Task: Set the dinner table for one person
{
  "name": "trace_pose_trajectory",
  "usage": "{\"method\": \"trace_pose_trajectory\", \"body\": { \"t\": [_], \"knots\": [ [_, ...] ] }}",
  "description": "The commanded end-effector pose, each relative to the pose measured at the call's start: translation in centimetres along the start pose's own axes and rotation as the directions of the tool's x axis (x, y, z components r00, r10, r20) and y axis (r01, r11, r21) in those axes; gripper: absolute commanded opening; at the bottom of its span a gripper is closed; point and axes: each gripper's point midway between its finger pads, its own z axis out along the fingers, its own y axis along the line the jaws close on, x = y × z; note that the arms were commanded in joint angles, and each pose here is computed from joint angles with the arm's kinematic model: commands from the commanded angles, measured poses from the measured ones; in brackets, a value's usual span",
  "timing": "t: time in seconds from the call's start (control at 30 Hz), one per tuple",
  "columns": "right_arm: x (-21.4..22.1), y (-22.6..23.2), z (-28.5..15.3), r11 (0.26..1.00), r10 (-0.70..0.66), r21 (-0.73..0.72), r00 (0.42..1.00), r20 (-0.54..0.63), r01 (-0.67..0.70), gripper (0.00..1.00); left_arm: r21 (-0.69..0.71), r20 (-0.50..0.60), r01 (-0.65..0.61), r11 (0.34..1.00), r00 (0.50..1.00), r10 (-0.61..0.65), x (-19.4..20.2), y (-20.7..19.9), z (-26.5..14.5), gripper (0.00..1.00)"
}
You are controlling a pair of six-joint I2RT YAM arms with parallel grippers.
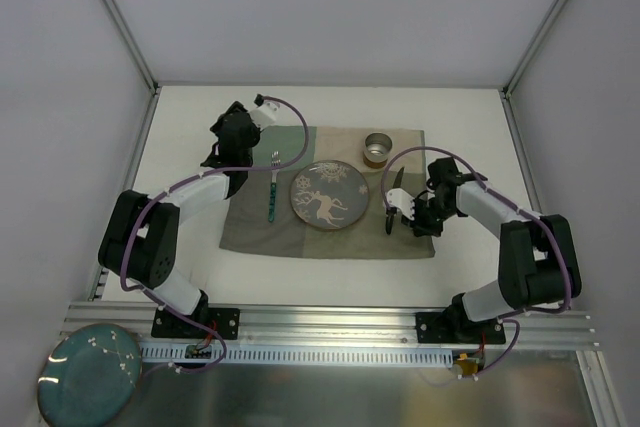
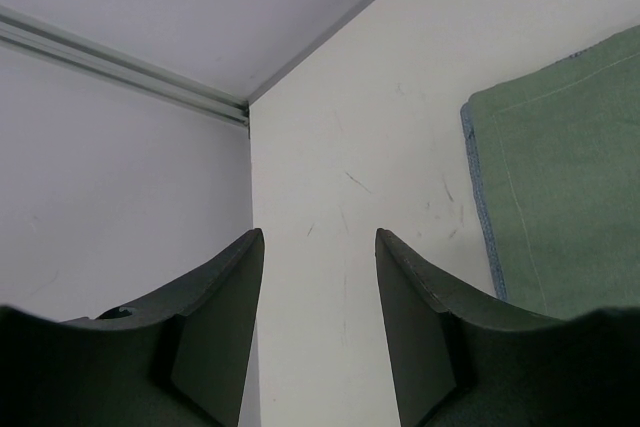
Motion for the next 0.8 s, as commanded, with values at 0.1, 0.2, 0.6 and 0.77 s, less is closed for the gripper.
{"method": "trace_pose_trajectory", "body": {
  "t": [0.1, 0.2, 0.6, 0.77],
  "knots": [
    [1.0, -0.5, 0.5, 0.999, -0.05, -0.02, 0.998, -0.049, 0.049, 0.0, -0.03, 0.049, 0.025, 0.999, 0.998, -0.024, -1.8, 0.7, 0.6, 0.49],
    [1.4, -1.5, 0.9, 0.999, -0.038, 0.014, 0.997, -0.066, 0.039, 0.0, -0.031, 0.046, 0.022, 0.999, 0.999, -0.02, -1.7, 0.7, 0.6, 0.49],
    [6.1, 0.7, -0.6, 0.998, 0.057, 0.016, 0.991, -0.124, -0.055, 0.0, -0.03, 0.049, 0.022, 0.999, 0.999, -0.021, -1.9, 0.6, 0.9, 0.49],
    [6.2, 1.2, -1.2, 0.995, 0.1, 0.027, 0.991, -0.091, -0.098, 0.0, -0.031, 0.052, 0.031, 0.999, 0.998, -0.03, -2.1, 0.6, 1.0, 0.49]
  ]
}}
